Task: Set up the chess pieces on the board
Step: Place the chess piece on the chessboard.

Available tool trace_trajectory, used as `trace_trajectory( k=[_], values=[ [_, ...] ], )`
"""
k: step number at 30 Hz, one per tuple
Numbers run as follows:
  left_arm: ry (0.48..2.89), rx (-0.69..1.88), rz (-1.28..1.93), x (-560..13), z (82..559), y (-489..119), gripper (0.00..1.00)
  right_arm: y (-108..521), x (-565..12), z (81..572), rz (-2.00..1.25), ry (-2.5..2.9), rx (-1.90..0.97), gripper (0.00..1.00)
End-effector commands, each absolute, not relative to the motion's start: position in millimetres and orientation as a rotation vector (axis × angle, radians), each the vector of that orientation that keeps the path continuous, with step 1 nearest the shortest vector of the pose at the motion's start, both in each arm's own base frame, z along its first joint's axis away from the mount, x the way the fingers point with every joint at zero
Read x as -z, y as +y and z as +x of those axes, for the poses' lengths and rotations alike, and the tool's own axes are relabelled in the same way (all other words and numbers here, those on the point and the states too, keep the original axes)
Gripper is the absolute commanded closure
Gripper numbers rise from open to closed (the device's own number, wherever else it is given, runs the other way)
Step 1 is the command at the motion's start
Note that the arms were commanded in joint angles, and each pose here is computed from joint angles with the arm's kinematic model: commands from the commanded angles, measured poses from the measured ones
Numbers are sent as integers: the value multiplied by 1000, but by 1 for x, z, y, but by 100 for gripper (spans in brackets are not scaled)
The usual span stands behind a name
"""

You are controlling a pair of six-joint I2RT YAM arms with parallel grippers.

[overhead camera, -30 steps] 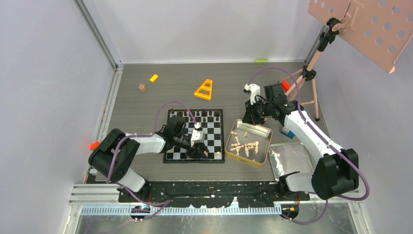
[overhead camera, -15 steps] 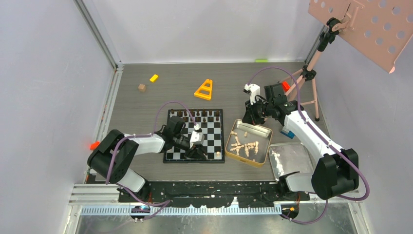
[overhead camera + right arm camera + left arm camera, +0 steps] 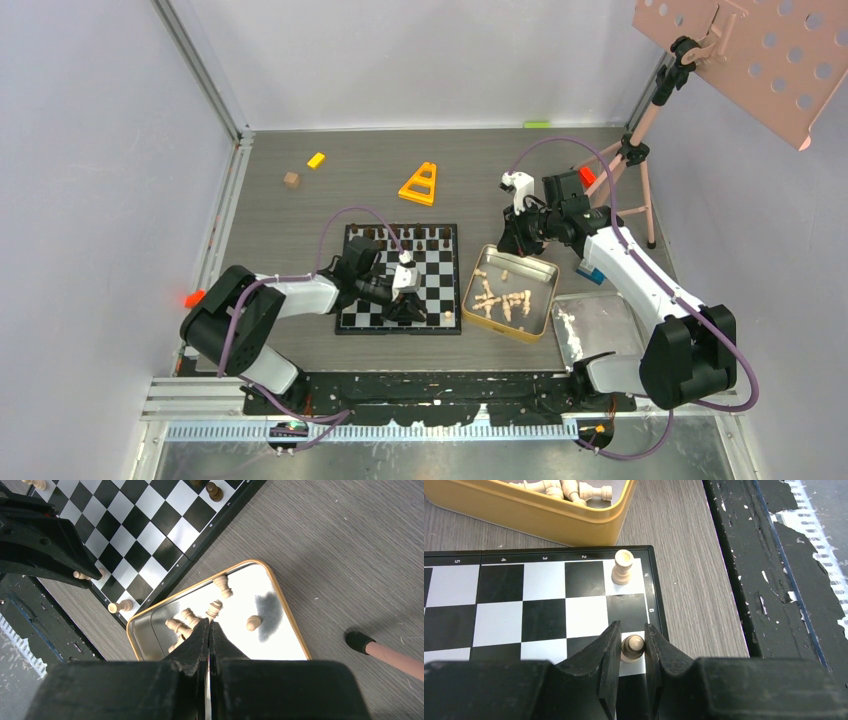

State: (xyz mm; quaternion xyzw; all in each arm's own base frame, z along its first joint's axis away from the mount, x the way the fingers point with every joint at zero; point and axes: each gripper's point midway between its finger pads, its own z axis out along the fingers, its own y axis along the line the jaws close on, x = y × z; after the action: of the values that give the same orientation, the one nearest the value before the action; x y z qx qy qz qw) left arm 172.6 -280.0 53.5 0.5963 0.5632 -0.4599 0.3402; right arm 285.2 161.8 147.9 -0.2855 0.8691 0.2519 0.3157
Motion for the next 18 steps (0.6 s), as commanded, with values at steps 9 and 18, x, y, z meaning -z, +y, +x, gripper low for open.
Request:
trace_trajectory(
  k=[9,18],
  values=[
    [1377,1223,1573,-62,170,-283,73,164,-159,290,-760,2230,-662,99],
    [1359,1239,1596,-62,164,-281,73,159,-155,287,-782,2247,-637,97]
  ],
)
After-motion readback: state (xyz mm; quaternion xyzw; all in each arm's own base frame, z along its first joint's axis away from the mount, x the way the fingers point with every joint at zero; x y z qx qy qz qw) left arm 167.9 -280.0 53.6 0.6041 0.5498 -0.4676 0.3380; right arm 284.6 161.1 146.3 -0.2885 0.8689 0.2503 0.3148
